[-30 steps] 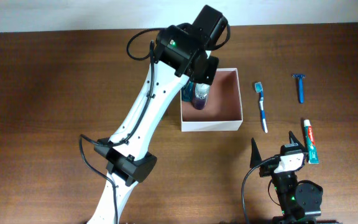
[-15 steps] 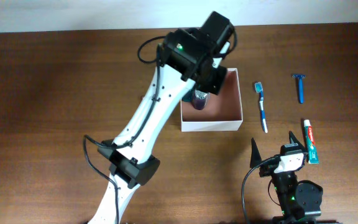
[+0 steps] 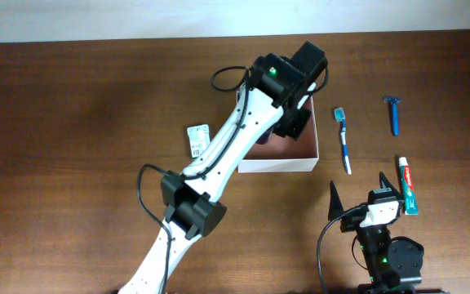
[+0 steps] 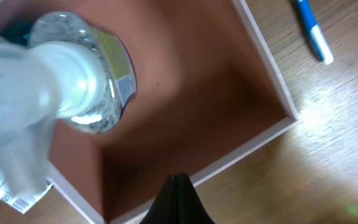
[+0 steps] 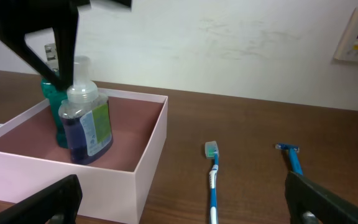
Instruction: Pack container
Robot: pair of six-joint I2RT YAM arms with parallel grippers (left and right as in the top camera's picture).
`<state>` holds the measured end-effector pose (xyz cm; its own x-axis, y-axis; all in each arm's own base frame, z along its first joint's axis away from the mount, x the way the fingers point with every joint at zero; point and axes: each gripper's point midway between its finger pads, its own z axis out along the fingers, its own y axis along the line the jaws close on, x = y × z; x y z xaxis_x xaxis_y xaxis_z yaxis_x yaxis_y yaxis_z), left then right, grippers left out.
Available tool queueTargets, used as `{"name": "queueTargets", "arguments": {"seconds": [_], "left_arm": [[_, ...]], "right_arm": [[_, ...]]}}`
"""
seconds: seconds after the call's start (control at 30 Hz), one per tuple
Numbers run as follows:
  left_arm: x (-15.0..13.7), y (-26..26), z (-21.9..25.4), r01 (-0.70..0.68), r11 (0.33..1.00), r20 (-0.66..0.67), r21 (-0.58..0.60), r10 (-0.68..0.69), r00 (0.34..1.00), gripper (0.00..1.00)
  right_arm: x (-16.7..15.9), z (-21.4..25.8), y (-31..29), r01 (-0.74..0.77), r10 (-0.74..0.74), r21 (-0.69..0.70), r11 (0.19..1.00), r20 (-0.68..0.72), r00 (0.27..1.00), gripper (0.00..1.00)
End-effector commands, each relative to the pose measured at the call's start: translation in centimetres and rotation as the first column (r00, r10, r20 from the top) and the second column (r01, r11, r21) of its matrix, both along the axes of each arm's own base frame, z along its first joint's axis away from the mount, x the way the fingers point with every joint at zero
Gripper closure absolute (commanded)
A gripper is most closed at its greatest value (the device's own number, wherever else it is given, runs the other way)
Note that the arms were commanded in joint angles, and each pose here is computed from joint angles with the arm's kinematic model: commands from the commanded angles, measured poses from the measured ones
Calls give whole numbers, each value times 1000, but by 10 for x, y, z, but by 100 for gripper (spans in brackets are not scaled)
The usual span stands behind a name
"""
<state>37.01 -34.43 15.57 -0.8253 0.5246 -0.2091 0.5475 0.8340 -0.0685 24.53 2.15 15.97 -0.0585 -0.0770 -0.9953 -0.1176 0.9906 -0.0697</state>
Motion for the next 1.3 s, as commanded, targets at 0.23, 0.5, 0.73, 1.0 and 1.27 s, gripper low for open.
{"name": "queueTargets", "arguments": {"seconds": [0.23, 0.5, 0.73, 1.0, 1.27], "left_arm": [[18, -2, -44, 94, 992, 19, 88, -96, 995, 99], [30, 13, -58, 69, 979, 59, 194, -82, 995, 99], [37, 17, -57, 54, 973, 94, 224, -77, 993, 99], [48, 7, -54, 45, 982, 144, 185, -72, 987, 99], [48, 8, -54, 43, 981, 145, 189, -71, 987, 99]], "right_arm": [[0, -2, -3, 15, -15, 4, 1000, -3, 1000, 2], [0, -2, -3, 15, -15, 4, 1000, -3, 1000, 2], [0, -2, -3, 15, -15, 4, 1000, -3, 1000, 2], [0, -2, -3, 15, -15, 4, 1000, -3, 1000, 2], [0, -2, -3, 15, -15, 4, 1000, -3, 1000, 2]]}}
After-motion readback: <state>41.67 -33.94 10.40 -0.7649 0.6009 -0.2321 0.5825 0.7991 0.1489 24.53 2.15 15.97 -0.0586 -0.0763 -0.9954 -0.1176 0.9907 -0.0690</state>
